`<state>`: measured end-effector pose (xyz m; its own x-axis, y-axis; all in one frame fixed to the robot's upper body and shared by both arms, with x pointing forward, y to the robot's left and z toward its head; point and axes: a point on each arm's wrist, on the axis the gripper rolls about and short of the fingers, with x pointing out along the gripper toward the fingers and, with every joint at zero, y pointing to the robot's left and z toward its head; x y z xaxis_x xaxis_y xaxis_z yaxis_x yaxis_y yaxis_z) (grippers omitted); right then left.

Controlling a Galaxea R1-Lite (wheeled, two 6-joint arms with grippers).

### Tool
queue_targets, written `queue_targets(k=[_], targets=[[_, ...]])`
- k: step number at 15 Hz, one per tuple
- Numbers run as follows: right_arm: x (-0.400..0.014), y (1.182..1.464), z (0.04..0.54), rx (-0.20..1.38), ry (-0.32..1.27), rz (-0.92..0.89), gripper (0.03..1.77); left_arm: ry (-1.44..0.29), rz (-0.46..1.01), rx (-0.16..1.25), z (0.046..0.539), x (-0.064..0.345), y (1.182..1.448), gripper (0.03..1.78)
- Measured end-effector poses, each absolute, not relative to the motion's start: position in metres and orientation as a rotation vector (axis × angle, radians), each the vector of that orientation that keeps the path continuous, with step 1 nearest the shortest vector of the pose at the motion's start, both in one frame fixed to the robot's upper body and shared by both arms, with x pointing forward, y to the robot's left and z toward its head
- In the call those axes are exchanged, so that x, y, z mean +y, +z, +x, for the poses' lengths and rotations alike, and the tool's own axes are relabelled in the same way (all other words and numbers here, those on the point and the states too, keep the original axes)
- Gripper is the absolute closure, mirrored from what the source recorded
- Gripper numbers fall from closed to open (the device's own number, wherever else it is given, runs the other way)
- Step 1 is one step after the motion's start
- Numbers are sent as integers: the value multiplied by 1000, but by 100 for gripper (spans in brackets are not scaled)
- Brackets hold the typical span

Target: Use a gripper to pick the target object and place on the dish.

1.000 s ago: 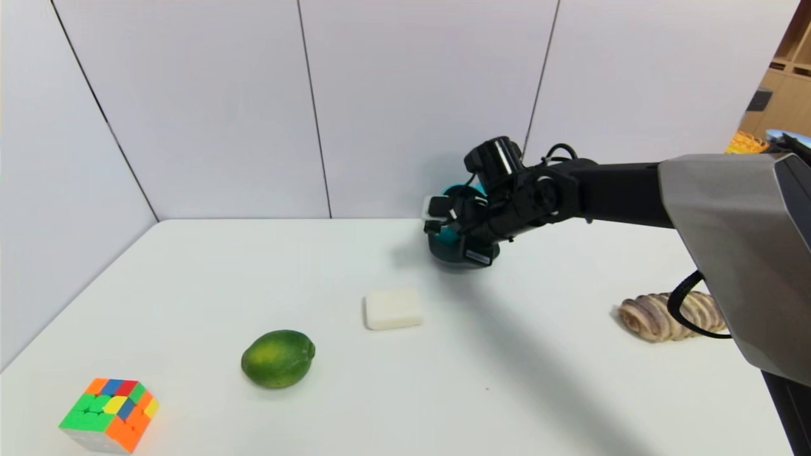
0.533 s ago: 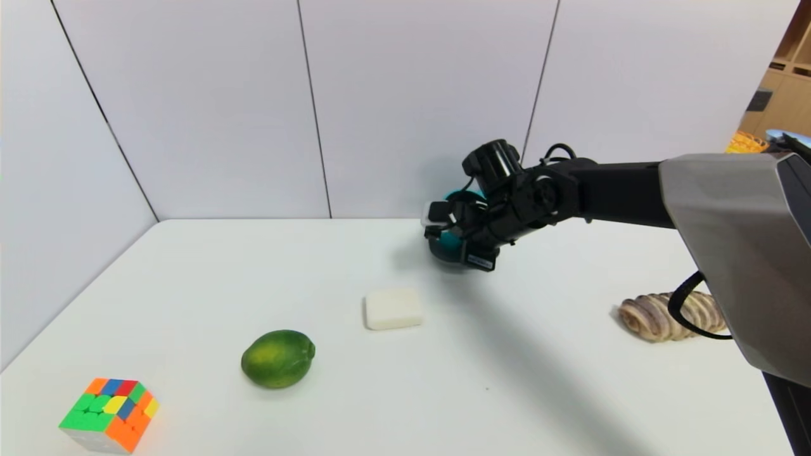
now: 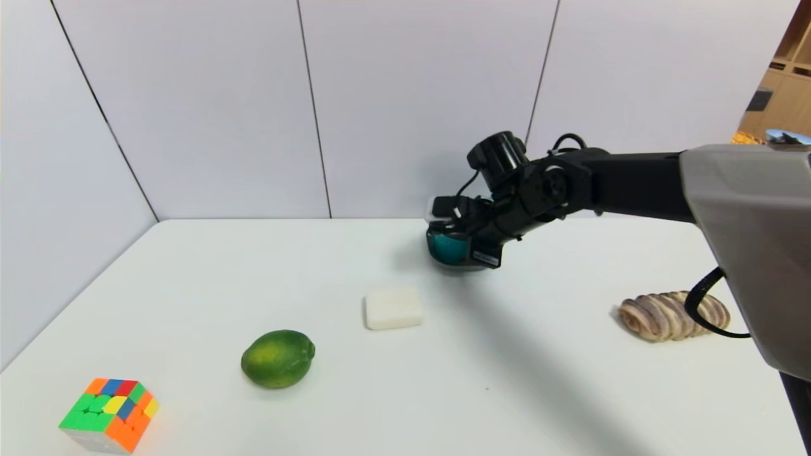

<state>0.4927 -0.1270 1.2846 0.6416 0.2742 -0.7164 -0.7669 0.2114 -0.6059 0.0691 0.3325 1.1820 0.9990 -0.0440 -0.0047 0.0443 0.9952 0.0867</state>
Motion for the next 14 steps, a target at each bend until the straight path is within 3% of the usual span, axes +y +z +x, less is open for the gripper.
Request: queue_targets(k=[4,8,11,14], targets=[[-148,1341,464,449,715,-1110,40,-44,87,2,69,333,1182,12],[-196,1390,406,444,616,-975,28,-44,86,3,69,333,1182,12],[-238,1398,347,503,526,-811,22,-45,87,2,69,333,1182,12],[-281,1381,286,540,396,-646,18,-44,86,3,69,333,1182,12]])
